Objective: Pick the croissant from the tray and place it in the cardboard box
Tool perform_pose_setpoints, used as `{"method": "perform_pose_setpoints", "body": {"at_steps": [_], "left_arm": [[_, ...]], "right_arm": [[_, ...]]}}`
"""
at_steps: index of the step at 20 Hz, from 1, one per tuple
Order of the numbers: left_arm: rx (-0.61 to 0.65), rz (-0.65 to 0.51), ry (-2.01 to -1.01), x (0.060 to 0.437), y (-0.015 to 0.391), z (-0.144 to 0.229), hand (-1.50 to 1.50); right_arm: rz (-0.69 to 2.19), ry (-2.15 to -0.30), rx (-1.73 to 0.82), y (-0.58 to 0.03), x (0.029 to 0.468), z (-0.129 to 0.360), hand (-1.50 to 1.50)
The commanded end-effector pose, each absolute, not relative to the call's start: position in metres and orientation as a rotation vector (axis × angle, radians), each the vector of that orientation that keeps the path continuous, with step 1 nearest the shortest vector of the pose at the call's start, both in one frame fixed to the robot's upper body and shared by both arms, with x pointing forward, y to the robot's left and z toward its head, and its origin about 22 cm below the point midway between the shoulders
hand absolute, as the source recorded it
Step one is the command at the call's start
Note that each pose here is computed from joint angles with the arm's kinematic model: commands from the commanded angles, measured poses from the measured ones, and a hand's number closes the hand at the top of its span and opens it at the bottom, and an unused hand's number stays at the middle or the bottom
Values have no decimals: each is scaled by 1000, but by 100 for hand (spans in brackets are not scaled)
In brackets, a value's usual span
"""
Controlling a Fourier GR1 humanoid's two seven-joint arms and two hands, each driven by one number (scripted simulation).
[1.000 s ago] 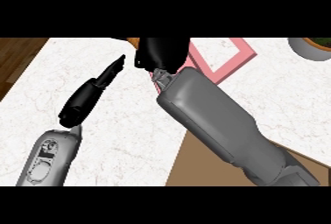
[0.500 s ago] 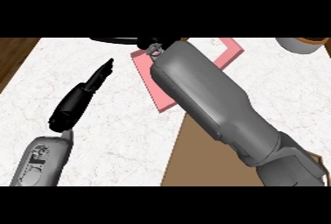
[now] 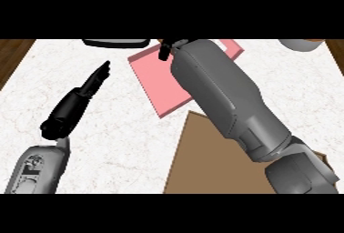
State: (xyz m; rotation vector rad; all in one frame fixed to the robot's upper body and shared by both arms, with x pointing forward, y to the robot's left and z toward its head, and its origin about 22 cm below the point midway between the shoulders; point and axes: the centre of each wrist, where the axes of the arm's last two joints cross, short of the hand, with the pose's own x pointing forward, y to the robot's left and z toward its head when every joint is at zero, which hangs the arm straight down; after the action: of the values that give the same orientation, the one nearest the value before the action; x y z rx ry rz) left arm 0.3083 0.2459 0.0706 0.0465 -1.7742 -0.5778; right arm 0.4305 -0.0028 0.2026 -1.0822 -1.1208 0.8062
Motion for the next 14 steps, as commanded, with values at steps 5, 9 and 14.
{"method": "perform_pose_setpoints", "body": {"at_steps": [5,9,14], "left_arm": [[60,-551,-1754,298,262,60,0],[66,-536,-1749,298,265,70,0],[60,-552,-1758,293,261,67,0]], "right_arm": [[971,-921,-889,-24,444,175,-150],[1033,-1049,-765,-25,444,171,-150],[778,-1442,-699,-28,437,178,-150]]}}
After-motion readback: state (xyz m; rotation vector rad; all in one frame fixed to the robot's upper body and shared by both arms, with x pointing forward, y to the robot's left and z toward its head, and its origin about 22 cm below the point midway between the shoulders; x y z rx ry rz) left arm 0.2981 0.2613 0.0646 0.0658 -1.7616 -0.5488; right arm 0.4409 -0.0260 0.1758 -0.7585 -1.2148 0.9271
